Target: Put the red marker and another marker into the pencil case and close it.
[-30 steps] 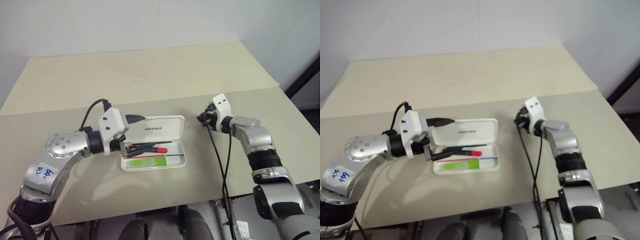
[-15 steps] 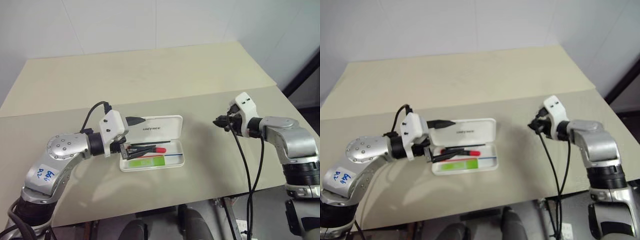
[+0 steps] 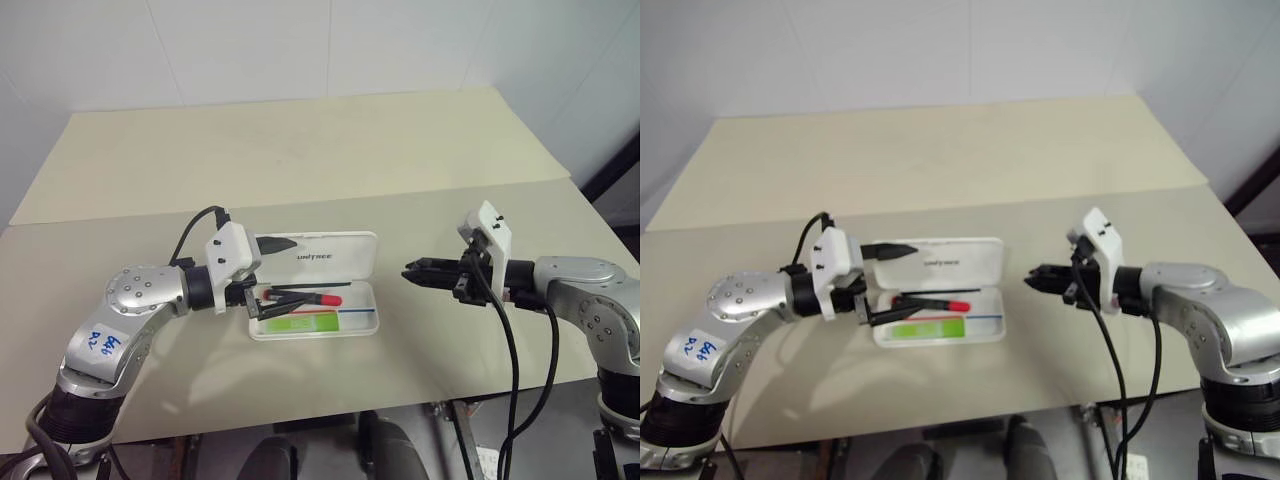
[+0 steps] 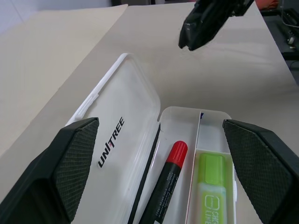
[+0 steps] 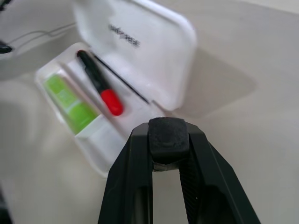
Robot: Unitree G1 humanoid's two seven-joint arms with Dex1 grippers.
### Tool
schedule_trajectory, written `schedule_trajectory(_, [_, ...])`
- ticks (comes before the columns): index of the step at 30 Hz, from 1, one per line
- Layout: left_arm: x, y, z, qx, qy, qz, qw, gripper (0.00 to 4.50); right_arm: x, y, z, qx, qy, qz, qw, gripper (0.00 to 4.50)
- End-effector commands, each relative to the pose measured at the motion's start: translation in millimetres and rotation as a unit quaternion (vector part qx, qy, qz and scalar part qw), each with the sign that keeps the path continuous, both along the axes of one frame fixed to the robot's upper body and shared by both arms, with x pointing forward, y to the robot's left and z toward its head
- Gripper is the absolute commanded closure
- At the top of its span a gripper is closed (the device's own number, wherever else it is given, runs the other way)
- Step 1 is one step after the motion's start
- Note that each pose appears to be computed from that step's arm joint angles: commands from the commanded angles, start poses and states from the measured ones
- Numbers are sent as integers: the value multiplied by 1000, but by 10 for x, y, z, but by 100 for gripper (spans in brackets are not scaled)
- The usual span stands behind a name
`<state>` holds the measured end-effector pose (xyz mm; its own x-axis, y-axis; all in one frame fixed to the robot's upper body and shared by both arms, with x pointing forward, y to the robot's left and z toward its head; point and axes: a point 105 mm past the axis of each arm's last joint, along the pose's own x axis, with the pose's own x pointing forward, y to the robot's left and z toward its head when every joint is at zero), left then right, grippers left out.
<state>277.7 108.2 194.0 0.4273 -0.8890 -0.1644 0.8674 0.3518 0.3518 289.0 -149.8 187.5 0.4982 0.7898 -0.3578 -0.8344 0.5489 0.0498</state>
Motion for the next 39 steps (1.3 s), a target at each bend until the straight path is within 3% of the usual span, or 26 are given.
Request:
schedule_trajectory(1, [-44, 15, 88, -1, -25, -2, 1000, 0, -93, 147, 69, -5, -31, 63, 998, 407])
schedule_trajectory(8, [-72, 50, 87, 2, -25, 7, 1000, 0, -58, 326, -33, -14, -42, 128, 991, 407])
schedule_trajectory(17, [-281, 143, -54, 59, -12, -16, 998, 0, 27, 432, -241, -31, -45, 181, 982, 407])
schedule_trajectory(39, [-320, 239, -57, 72, -13, -1, 997, 0, -7, 639, -398, -17, -22, 212, 977, 407])
